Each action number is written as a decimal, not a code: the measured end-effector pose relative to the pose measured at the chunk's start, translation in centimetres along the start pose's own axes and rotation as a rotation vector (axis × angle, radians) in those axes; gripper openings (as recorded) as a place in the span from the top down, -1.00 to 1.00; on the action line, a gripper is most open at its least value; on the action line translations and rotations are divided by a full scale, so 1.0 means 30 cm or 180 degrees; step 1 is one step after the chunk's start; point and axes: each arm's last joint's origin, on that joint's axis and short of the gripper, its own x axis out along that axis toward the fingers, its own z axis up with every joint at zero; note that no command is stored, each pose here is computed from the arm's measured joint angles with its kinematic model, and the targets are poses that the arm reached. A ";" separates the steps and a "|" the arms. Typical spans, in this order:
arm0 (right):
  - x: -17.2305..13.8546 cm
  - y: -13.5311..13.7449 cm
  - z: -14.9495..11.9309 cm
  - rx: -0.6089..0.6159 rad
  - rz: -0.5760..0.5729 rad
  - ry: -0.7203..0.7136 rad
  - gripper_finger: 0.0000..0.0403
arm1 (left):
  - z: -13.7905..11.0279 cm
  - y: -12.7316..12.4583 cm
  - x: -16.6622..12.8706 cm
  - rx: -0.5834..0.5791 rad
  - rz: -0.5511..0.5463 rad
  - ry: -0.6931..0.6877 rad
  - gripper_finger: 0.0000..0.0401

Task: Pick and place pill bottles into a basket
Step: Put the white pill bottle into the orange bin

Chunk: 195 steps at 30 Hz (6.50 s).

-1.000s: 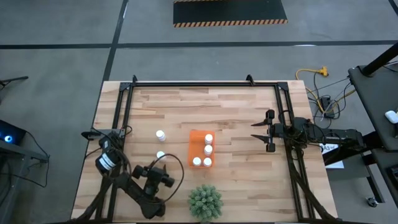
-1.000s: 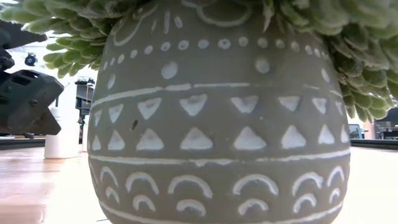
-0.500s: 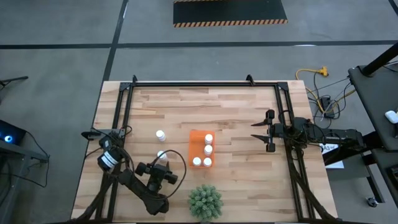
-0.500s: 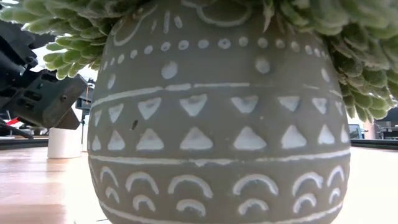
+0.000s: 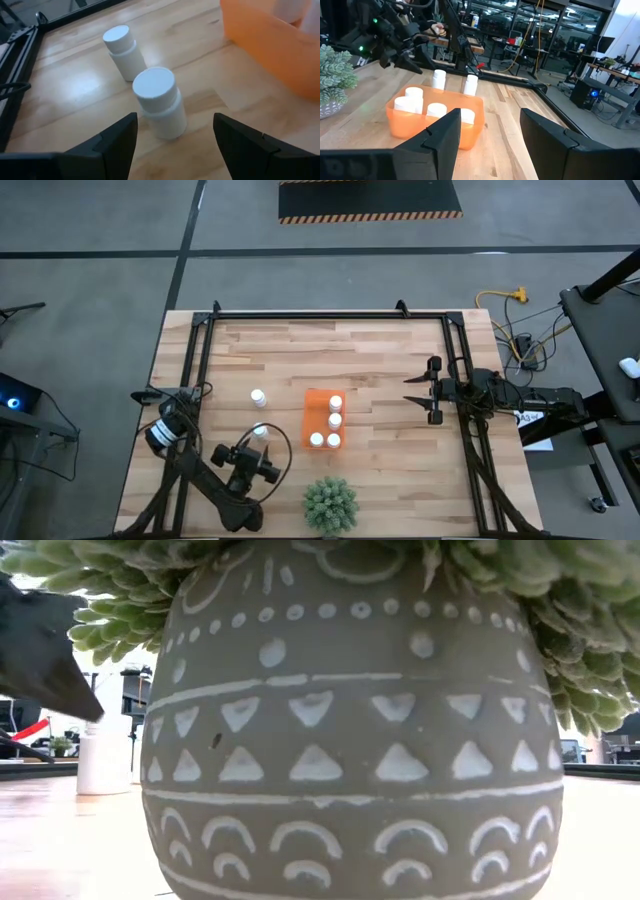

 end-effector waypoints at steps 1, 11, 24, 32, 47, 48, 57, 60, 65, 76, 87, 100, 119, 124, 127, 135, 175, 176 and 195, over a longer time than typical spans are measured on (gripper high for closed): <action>0.000 0.000 0.000 0.0000 0.0000 0.0000 0.04 | 0.005 0.010 -0.013 0.0010 -0.0038 0.0021 -0.21; 0.000 0.000 0.000 0.0000 -0.0001 0.0002 0.04 | 0.261 0.110 -0.187 0.1107 -0.0786 0.0488 -0.21; 0.000 0.000 0.000 -0.0001 0.0000 0.0001 0.04 | 0.590 0.169 -0.125 0.2219 -0.2024 0.1248 -0.21; 0.000 0.000 0.000 -0.0001 0.0000 0.0002 0.04 | 0.632 0.125 -0.020 0.2824 -0.2210 0.1367 -0.21; 0.000 0.000 0.000 -0.0001 0.0000 0.0002 0.04 | 0.616 0.108 0.019 0.2876 -0.2331 0.1502 -0.21; 0.000 0.000 0.000 -0.0001 0.0001 0.0001 0.04 | 0.605 0.109 0.030 0.2905 -0.2291 0.1529 -0.21; 0.000 0.000 0.000 -0.0001 0.0001 0.0001 0.04 | 0.484 0.131 0.127 0.3328 -0.2276 0.1780 -0.21; 0.000 0.000 0.000 -0.0001 0.0001 0.0001 0.04 | 0.479 0.160 0.149 0.3281 -0.2311 0.1767 -0.21; 0.000 0.000 0.000 0.0000 -0.0002 -0.0002 0.04 | 0.492 0.224 0.174 0.3074 -0.2436 0.1667 -0.21; 0.000 0.000 0.000 0.0000 -0.0001 0.0000 0.04 | 0.491 0.295 0.250 0.2769 -0.2645 0.1554 -0.21; 0.000 0.000 0.000 -0.0001 0.0000 0.0000 0.04 | 0.510 0.263 0.319 0.2844 -0.2685 0.1593 -0.21; 0.000 0.000 0.000 0.0000 0.0000 -0.0001 0.04 | 0.482 0.223 0.348 0.2912 -0.2790 0.1721 -0.21; 0.000 0.000 0.000 0.0000 0.0001 0.0000 0.04 | 0.425 0.218 0.383 0.2974 -0.2741 0.1869 -0.13; 0.000 0.000 0.000 0.0000 0.0000 0.0000 0.04 | 0.425 0.217 0.382 0.2965 -0.2767 0.1880 0.18; 0.000 0.000 0.000 0.0000 0.0002 0.0000 0.04 | 0.425 0.217 0.382 0.2962 -0.2777 0.1885 0.29; 0.000 0.000 0.000 0.0000 0.0000 0.0000 0.04 | 0.469 0.198 0.351 0.2883 -0.2972 0.1866 0.29; 0.000 0.000 0.000 -0.0001 0.0000 0.0000 0.04 | 0.888 -0.159 0.332 0.3752 -0.2924 0.1615 0.29; 0.000 0.000 0.000 0.0000 0.0001 0.0001 0.04 | 0.894 -0.165 0.338 0.3764 -0.2940 0.1583 0.29; 0.000 0.000 0.000 0.0000 0.0001 -0.0001 0.04 | 0.887 -0.208 0.426 0.3843 -0.2907 0.1628 0.29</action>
